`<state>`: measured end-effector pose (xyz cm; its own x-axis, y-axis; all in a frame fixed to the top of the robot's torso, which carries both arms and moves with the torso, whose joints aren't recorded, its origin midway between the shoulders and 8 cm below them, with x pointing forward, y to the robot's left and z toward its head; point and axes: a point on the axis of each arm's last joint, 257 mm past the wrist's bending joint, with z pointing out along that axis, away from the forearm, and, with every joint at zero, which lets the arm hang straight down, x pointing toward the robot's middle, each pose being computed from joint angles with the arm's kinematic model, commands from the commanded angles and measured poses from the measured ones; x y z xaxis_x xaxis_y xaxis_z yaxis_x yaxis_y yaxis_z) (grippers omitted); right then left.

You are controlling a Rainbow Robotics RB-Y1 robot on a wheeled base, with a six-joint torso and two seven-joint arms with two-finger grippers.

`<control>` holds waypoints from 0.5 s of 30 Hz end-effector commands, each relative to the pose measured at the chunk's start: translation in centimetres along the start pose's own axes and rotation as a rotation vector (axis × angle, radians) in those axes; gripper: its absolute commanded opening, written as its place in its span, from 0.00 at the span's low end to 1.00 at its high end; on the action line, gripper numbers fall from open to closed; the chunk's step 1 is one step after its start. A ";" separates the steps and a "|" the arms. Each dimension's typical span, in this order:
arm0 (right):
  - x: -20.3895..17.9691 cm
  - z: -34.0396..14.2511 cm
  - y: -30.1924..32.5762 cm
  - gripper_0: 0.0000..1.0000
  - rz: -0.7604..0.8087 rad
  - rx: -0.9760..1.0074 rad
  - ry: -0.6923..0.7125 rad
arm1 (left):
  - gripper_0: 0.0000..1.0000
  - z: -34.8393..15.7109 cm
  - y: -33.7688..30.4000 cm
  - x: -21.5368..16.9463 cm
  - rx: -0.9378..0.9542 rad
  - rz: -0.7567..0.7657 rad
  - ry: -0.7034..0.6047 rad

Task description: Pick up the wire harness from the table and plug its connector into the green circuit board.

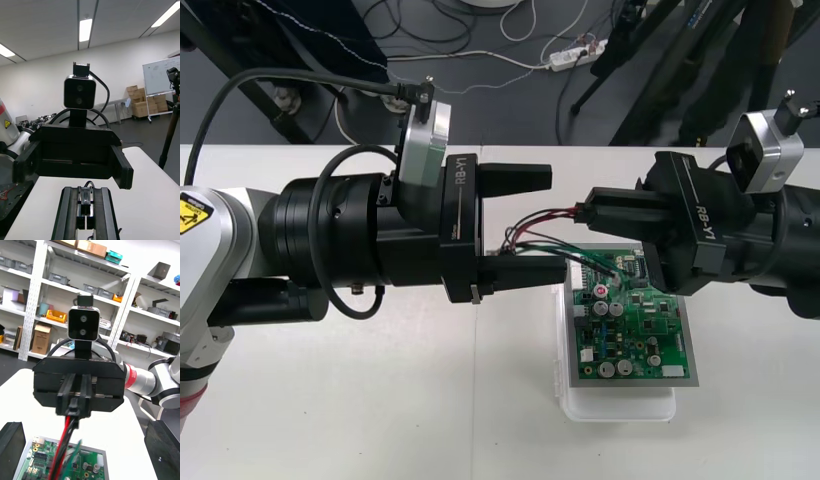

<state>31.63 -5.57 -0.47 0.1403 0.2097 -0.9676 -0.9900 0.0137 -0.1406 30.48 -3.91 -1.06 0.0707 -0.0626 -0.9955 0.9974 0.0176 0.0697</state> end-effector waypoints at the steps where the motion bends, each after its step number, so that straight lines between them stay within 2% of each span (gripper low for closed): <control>1: -1.3 0.4 -0.3 0.00 -0.034 0.032 -0.035 | 0.94 0.9 -0.1 -1.5 -0.004 0.135 -0.001; 7: -1.4 0.4 -0.4 0.00 -0.035 0.037 -0.038 | 0.93 1.0 0.1 -1.2 -0.009 0.148 0.013; 10: -1.4 0.4 -0.4 0.00 -0.039 0.037 -0.039 | 0.89 1.2 0.0 -1.1 -0.005 0.144 0.014; 11: -1.6 0.4 -0.1 0.00 -0.040 0.028 -0.046 | 0.84 1.2 -0.1 -1.1 -0.002 0.143 0.015; 15: -2.1 0.4 0.3 0.00 -0.031 0.013 -0.068 | 0.80 1.2 0.0 -1.0 -0.005 0.141 0.016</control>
<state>32.08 -5.22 -0.01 0.1398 0.2350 -0.9619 -0.9902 0.0349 -0.1354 30.87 -4.29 -1.40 0.1186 -0.0430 -0.9920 0.9926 0.0325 0.1173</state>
